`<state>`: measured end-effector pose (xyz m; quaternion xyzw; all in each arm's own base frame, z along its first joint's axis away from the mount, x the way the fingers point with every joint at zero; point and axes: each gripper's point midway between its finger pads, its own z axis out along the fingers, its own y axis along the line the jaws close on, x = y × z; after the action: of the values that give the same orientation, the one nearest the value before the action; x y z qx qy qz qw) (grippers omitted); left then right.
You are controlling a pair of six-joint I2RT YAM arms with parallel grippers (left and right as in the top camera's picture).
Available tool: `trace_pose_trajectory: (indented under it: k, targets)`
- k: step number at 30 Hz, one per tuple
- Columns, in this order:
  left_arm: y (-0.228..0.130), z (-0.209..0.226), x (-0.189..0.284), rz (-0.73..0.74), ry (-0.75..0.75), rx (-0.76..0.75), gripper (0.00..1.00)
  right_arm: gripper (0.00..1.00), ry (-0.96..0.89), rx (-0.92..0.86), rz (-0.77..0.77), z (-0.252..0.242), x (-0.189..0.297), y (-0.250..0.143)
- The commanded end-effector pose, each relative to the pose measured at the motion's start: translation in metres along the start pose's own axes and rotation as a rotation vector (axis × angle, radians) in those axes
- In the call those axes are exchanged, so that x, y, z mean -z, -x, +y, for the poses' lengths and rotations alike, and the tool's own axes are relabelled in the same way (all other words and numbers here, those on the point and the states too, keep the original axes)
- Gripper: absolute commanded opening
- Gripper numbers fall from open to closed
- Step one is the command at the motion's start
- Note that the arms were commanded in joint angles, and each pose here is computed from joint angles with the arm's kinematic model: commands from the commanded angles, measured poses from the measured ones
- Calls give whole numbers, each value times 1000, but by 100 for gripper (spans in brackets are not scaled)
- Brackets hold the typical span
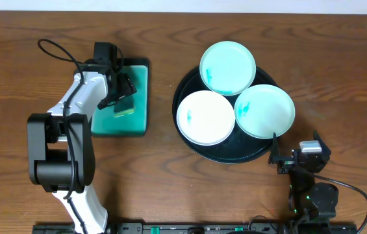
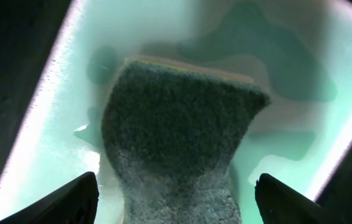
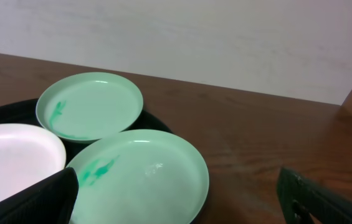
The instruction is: Clean dirty plates on tray and stack at the side
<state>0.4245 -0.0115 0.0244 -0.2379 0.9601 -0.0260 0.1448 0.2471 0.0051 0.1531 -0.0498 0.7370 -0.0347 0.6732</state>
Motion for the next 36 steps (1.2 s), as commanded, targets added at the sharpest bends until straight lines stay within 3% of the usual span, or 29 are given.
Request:
trace_pose_trajectory:
  k: [1, 14, 23, 30, 36]
  targets:
    - [-6, 1, -5, 25, -2, 18, 81, 99, 19, 12, 2, 4, 0, -1]
    - [-16, 9, -30, 68, 38, 12, 75, 99, 19, 12, 2, 4, 0, -1]
    - [-2, 19, -26, -3, 95, 10, 45, 99, 19, 12, 2, 4, 0, -1]
    - [-1, 18, -23, -4, 93, -14, 9, 99, 19, 12, 2, 4, 0, -1]
    - [9, 13, 8, -56, 63, -10, 7, 99, 19, 12, 2, 4, 0, -1]
